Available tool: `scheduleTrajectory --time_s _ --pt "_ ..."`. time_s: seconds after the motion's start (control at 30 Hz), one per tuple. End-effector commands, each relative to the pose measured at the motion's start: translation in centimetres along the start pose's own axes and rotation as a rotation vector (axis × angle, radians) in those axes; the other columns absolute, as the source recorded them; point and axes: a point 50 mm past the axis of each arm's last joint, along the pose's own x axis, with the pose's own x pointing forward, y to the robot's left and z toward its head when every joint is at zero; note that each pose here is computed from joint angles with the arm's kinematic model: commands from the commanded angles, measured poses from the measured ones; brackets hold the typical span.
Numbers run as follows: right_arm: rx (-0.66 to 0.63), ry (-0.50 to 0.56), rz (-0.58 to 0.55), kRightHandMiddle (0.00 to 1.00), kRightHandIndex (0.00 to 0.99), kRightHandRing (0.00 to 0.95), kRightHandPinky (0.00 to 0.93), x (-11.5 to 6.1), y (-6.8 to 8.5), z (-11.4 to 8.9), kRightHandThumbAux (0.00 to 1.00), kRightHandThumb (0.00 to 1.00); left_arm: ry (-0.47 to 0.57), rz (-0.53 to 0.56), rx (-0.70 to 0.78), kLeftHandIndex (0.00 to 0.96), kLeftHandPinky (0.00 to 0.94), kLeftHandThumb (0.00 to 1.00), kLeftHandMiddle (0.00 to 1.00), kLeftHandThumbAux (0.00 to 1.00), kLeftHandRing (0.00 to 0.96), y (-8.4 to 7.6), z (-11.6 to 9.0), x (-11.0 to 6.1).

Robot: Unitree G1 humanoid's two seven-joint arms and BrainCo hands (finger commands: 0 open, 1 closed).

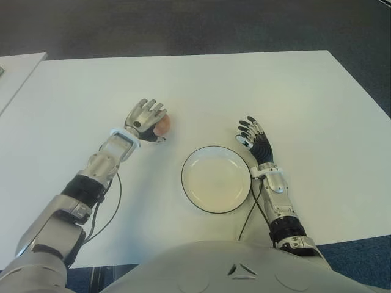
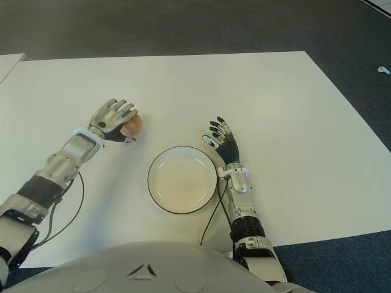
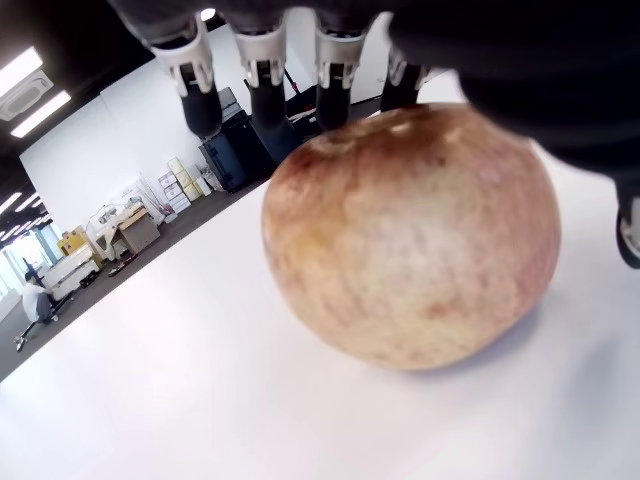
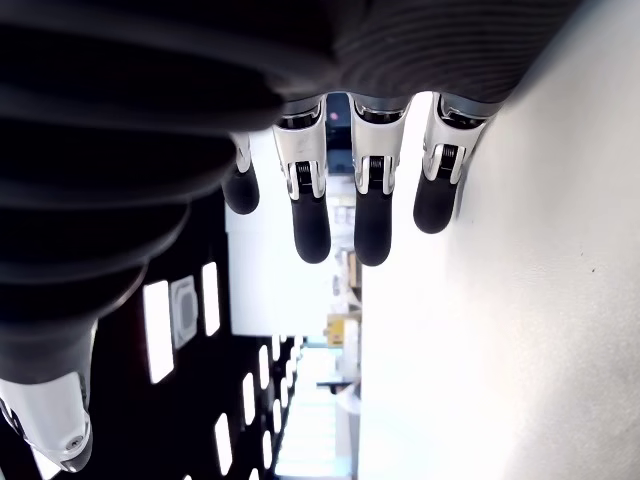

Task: Put the apples into the plate.

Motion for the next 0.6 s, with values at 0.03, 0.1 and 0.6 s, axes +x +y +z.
scheduleTrajectory --time_s 0.03,0.1,0.6 --pt "0.014 0.217 -0.007 0.207 0.075 0.193 0.18 -2.7 0.1 -4.0 0.601 0.131 -0.003 -0.029 0.014 0.0 0.0 0.241 0.0 0.282 0.0 -1.0 0.2 0.3" --pt "0.014 0.219 -0.007 0.208 0.078 0.193 0.178 -2.7 0.1 -4.1 0.597 0.128 -0.003 -0.028 0.014 0.0 0.0 0.248 0.0 0.28 0.0 -1.2 0.2 0.4" --pt "0.028 0.217 -0.014 0.224 0.079 0.216 0.183 -2.8 -0.1 -4.1 0.629 0.149 -0.008 -0.06 0.014 0.0 0.0 0.274 0.0 0.299 0.0 -2.6 0.3 0.9"
